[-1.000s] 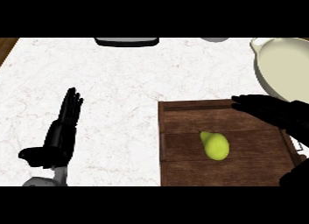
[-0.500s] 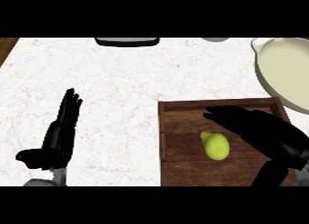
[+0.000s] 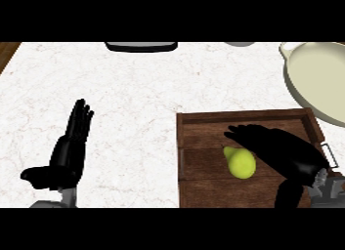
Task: Pick the pear from the tray and place it in the pot
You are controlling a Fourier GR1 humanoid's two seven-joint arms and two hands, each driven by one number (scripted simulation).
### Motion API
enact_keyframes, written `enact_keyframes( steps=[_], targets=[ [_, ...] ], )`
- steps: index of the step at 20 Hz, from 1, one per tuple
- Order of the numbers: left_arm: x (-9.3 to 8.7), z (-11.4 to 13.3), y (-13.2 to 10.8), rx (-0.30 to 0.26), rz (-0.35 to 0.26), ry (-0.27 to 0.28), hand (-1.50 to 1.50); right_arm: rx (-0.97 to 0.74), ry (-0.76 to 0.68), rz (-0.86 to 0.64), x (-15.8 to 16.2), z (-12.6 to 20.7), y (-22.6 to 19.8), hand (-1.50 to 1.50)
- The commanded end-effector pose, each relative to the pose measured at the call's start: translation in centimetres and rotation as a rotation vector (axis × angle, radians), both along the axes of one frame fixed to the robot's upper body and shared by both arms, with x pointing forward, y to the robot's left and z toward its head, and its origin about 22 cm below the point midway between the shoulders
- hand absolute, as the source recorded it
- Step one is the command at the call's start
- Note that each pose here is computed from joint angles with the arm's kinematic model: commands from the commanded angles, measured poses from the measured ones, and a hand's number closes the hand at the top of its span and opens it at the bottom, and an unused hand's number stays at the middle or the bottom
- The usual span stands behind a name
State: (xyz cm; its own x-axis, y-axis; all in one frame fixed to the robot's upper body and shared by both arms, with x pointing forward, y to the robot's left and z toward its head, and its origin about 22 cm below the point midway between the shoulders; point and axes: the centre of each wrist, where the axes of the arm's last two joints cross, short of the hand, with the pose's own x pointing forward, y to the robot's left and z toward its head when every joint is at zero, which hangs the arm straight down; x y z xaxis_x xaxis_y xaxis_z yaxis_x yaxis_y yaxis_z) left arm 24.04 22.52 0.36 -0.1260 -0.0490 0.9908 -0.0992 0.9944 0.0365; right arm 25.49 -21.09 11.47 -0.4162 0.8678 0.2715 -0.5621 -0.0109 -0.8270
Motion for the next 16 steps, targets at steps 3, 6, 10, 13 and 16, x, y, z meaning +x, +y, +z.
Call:
enact_keyframes(
  steps=[3, 6, 10, 13, 16],
  targets=[
    [-0.5, -1.0, 1.4, -0.008, -0.01, -0.012, 0.0, -0.004, 0.014, 0.006, 0.8, -2.4, 0.3, -1.5],
    [-0.6, -0.6, -0.3, 0.009, -0.01, 0.003, 0.0, -0.029, 0.005, -0.004, 0.2, -2.0, 0.2, -1.5],
    [1.2, -0.1, -0.5, 0.0, 0.0, 0.009, 0.0, -0.04, 0.004, 0.012, -0.5, -4.2, 0.5, -1.5],
    [0.7, -0.1, 1.2, 0.011, -0.008, -0.005, 0.0, -0.045, 0.003, -0.003, 1.3, -6.4, 1.0, -1.5],
    [0.4, 0.0, 0.6, -0.007, 0.005, -0.002, 0.0, -0.027, 0.013, 0.001, 2.0, -6.8, 0.4, -1.5]
  ],
)
